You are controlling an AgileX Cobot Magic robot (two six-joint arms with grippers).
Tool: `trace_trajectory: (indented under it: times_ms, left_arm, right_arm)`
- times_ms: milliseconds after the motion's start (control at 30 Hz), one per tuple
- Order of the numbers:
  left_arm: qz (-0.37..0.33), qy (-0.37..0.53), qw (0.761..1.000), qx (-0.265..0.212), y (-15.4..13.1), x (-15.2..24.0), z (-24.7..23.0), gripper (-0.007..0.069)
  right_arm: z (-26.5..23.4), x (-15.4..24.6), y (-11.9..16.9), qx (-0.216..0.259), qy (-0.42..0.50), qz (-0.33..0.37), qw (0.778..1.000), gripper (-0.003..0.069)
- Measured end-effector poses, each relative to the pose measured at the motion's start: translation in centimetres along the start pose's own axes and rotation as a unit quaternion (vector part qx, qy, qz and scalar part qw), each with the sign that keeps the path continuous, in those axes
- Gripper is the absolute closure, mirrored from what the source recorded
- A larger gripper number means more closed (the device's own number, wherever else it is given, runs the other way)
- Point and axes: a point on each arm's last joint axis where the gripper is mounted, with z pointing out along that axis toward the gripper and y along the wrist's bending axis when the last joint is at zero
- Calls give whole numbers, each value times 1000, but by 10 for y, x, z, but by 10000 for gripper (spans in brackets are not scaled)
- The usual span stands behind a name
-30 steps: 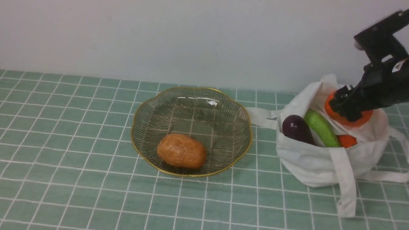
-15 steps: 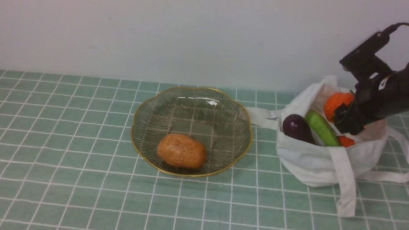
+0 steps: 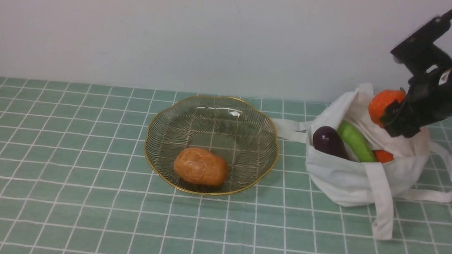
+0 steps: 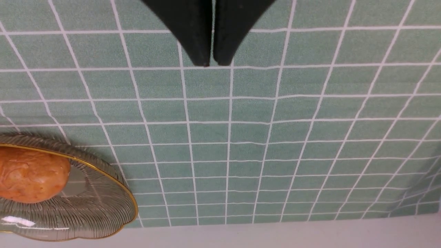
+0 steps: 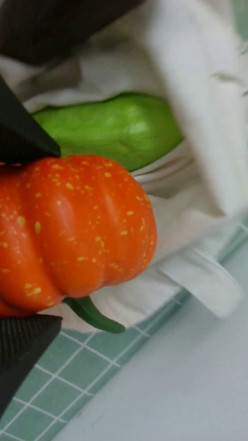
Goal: Take vegetables from cloth bag on blue coffee tablecloth place on plate.
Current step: 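Move the pumpkin from the bag onto the plate with the right gripper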
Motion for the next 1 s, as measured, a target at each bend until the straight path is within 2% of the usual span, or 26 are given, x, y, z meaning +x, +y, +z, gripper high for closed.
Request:
trace_trajectory:
  times_ms: [100,200,233,333,400,500,600,733,867,1000]
  left_arm:
    - [0,0,1000,0,0,0,0,633]
    - [0,0,1000,0,0,0,0,633]
    - [0,0,1000,0,0,0,0,633]
    - [0,0,1000,0,0,0,0,633]
    - [0,0,1000,0,0,0,0,633]
    - [0,0,1000,0,0,0,0,633]
    - [0,0,1000,0,0,0,0,633]
    - [0,0,1000,0,0,0,0,633]
    - [0,0,1000,0,0,0,0,633]
    - [0,0,1000,0,0,0,0,633]
  right_arm:
    - [-17,-4,1,-11,-15,29,999,162]
    - [-44,-15,8,-52,-58,102,992,162]
    - [-45,-15,8,-51,-59,102,992,162]
    - [-58,-35,32,-117,-104,143,977,162]
    - [-60,-45,50,-151,-122,131,972,162]
    - [-56,-65,95,-216,-150,73,962,162]
    - [-41,-75,126,-240,-161,35,957,162]
    - [-5,-82,157,-221,-169,17,960,162]
    - [31,-78,164,-183,-162,34,969,162]
    - [51,-71,170,-179,-144,35,973,162]
